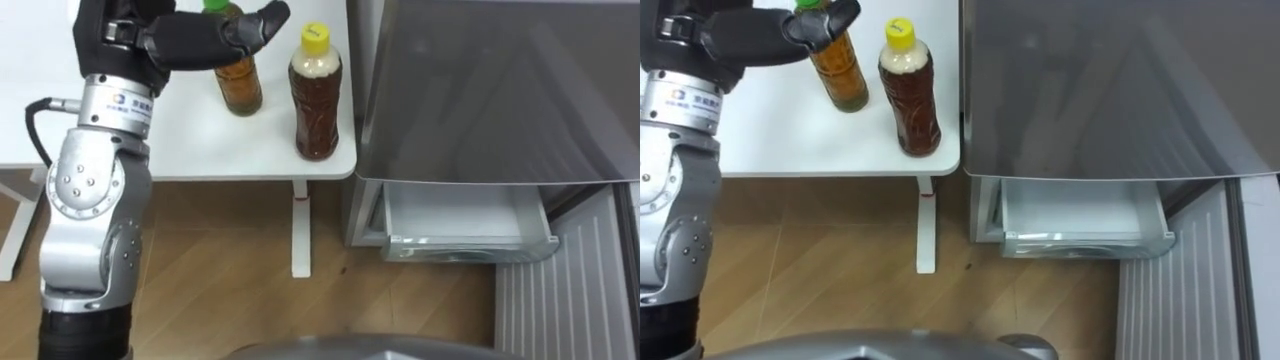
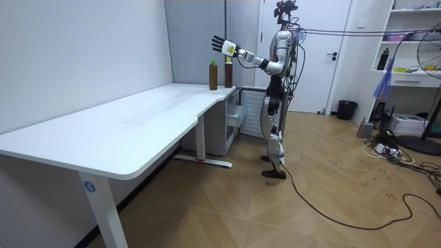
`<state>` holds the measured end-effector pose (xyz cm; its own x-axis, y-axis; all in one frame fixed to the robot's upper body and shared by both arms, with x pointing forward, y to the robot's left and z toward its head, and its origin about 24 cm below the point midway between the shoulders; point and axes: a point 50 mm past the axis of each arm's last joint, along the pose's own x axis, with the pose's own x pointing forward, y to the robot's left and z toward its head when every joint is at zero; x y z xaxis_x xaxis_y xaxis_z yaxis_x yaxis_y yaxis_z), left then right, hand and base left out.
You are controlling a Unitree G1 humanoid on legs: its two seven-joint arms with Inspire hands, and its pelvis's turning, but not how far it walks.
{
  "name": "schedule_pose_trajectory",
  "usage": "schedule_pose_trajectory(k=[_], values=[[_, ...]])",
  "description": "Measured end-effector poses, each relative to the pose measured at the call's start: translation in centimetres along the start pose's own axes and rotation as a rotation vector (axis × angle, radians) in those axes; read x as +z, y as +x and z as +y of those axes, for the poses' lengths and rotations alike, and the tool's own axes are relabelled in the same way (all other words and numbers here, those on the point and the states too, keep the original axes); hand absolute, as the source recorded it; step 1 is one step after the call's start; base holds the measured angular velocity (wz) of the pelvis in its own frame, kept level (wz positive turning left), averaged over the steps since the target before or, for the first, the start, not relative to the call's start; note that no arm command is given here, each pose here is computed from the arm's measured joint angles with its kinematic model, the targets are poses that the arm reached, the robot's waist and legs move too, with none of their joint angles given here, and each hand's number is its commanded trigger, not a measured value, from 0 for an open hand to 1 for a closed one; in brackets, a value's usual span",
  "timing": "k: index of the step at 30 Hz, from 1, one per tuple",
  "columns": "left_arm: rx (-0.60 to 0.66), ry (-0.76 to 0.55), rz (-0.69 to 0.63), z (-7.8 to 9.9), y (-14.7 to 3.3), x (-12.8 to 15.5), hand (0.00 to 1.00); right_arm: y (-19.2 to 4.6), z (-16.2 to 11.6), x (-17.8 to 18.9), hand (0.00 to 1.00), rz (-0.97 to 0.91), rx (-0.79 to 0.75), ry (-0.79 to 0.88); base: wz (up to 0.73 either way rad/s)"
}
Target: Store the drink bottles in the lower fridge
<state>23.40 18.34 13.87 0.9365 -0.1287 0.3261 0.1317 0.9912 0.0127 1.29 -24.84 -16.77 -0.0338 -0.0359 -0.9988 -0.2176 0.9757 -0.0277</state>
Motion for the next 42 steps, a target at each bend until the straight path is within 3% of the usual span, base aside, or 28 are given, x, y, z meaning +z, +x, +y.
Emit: schedule_pose_trajectory(k=[42], values=[[-0.165,-0.040,0.070,-2.0,-0.1,-1.2,0.00,-0.1,-0.2,0.2,0.00,0.013,-0.006,-0.001,0.00]])
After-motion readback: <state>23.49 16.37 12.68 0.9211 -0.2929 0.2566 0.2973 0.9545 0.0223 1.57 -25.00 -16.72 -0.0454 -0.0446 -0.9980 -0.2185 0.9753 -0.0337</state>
